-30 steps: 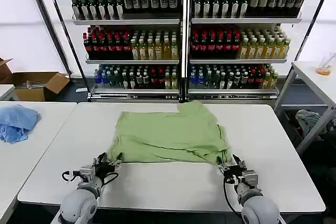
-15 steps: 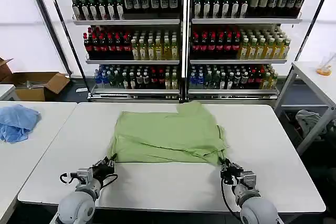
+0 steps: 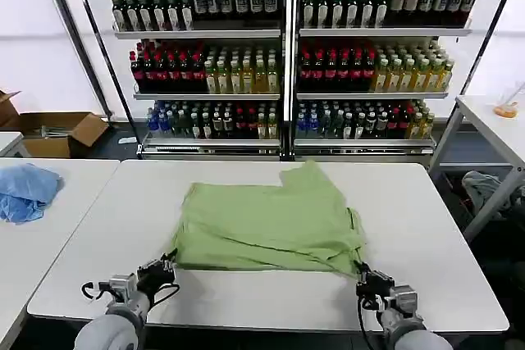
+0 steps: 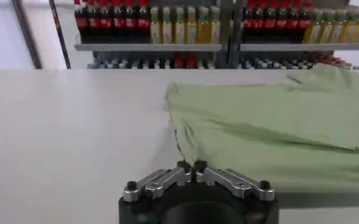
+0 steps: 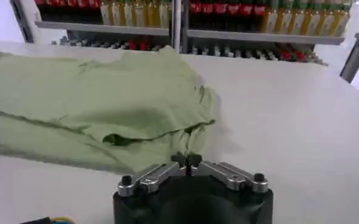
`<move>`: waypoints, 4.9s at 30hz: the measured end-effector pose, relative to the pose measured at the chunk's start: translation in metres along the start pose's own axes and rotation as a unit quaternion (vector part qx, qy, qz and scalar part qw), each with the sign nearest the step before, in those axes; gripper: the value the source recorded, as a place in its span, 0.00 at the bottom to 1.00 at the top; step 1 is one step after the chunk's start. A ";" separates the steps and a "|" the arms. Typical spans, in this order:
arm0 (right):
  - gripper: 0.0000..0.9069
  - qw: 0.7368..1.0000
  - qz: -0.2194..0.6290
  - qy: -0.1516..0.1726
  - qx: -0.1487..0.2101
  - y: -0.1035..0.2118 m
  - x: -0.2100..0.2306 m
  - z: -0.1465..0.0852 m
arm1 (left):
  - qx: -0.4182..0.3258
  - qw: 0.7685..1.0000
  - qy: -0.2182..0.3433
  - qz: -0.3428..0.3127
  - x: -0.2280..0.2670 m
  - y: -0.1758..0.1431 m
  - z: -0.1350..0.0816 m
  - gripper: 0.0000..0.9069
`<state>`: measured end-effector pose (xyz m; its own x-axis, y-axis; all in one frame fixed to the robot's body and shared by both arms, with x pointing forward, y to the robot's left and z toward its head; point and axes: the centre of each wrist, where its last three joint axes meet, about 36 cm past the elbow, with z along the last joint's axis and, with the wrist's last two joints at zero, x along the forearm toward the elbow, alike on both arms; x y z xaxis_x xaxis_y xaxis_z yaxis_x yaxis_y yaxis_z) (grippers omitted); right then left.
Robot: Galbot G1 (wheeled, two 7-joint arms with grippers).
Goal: Fold and organize the clothes.
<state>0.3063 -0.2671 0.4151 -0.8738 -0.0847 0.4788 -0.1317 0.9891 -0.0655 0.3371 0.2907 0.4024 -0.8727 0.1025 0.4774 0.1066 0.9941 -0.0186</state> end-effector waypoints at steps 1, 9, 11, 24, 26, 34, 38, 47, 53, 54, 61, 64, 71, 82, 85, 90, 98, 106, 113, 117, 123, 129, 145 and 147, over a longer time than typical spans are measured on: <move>0.00 1.000 0.000 0.000 0.003 0.000 0.007 0.000 | -0.001 1.000 0.000 0.001 0.005 -0.001 0.001 0.02; 0.00 1.000 0.006 0.010 0.026 0.002 0.057 0.003 | -0.011 1.000 0.011 0.007 0.049 -0.011 0.009 0.02; 0.00 0.999 0.006 0.016 0.032 0.003 0.067 0.004 | -0.015 1.000 0.014 0.007 0.058 -0.012 0.010 0.02; 1.00 0.998 0.001 0.012 0.058 0.005 0.095 -0.006 | -0.043 0.999 0.017 0.002 0.088 -0.012 0.005 1.00; 1.00 0.998 0.003 0.002 0.059 0.003 0.096 -0.012 | -0.047 0.999 0.011 0.000 0.090 -0.009 0.000 1.00; 1.00 0.998 0.011 -0.034 0.051 -0.012 0.086 -0.035 | -0.046 0.999 -0.017 -0.011 0.082 0.002 -0.021 1.00; 1.00 0.998 0.013 -0.044 0.037 -0.018 0.066 -0.045 | -0.037 0.999 -0.020 -0.017 0.066 0.011 -0.030 1.00; 1.00 0.999 0.001 -0.044 -0.004 -0.019 -0.016 -0.072 | -0.007 1.000 -0.014 -0.026 0.001 0.032 -0.052 1.00; 1.00 0.999 -0.010 -0.033 -0.032 -0.018 -0.075 -0.097 | 0.014 1.000 -0.002 -0.018 -0.042 0.038 -0.068 1.00; 1.00 0.999 -0.012 -0.031 -0.035 -0.016 -0.085 -0.101 | 0.017 1.000 0.000 -0.016 -0.049 0.037 -0.071 1.00; 1.00 0.999 -0.019 -0.014 -0.046 -0.007 -0.146 -0.130 | 0.026 0.999 0.018 0.000 -0.090 0.032 -0.084 1.00; 1.00 0.999 -0.019 -0.006 -0.048 -0.001 -0.168 -0.142 | 0.029 0.999 0.024 0.004 -0.104 0.028 -0.088 1.00; 1.00 0.999 -0.016 0.008 -0.047 0.012 -0.209 -0.162 | 0.030 0.999 0.034 0.010 -0.131 0.022 -0.095 1.00; 0.24 0.998 -0.009 0.036 -0.054 0.024 -0.245 -0.168 | 0.019 0.999 0.044 0.015 -0.157 0.014 -0.097 0.02; 0.01 0.997 -0.009 0.042 -0.056 0.026 -0.250 -0.167 | 0.015 0.999 0.048 0.017 -0.161 0.013 -0.094 0.02; 0.00 0.997 -0.010 0.050 -0.057 0.030 -0.254 -0.162 | 0.011 0.998 0.055 0.019 -0.166 0.011 -0.089 0.02; 0.00 0.996 -0.009 0.059 -0.059 0.031 -0.258 -0.158 | 0.009 0.998 0.058 0.019 -0.169 0.012 -0.088 0.02; 0.00 0.996 -0.014 0.056 -0.061 0.033 -0.256 -0.158 | 0.016 0.998 0.051 0.026 -0.165 0.015 -0.088 0.02; 0.00 0.997 -0.016 0.033 -0.063 0.029 -0.246 -0.166 | 0.027 0.999 0.027 0.037 -0.153 0.018 -0.093 0.02; 0.00 0.998 -0.017 0.018 -0.064 0.027 -0.236 -0.172 | 0.034 0.998 0.012 0.044 -0.144 0.019 -0.097 0.02; 0.00 0.998 -0.020 -0.005 -0.064 0.021 -0.211 -0.178 | 0.040 0.998 -0.006 0.055 -0.126 0.020 -0.102 0.02; 0.00 0.998 -0.024 -0.028 -0.057 0.013 -0.175 -0.174 | 0.043 0.997 -0.020 0.065 -0.104 0.020 -0.104 0.02; 0.00 0.998 -0.029 -0.047 -0.037 -0.005 -0.076 -0.126 | 0.035 0.996 -0.023 0.078 -0.049 0.016 -0.084 0.02; 0.00 0.998 -0.029 -0.045 -0.038 -0.005 -0.066 -0.119 | 0.033 0.996 -0.016 0.080 -0.045 0.014 -0.079 0.02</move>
<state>0.4204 -0.2521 0.4884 -0.9050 -0.1495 0.3983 -0.1506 0.9882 0.0286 0.4156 0.2973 0.4498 -0.8623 0.2597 0.4346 0.2147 0.9650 -0.1507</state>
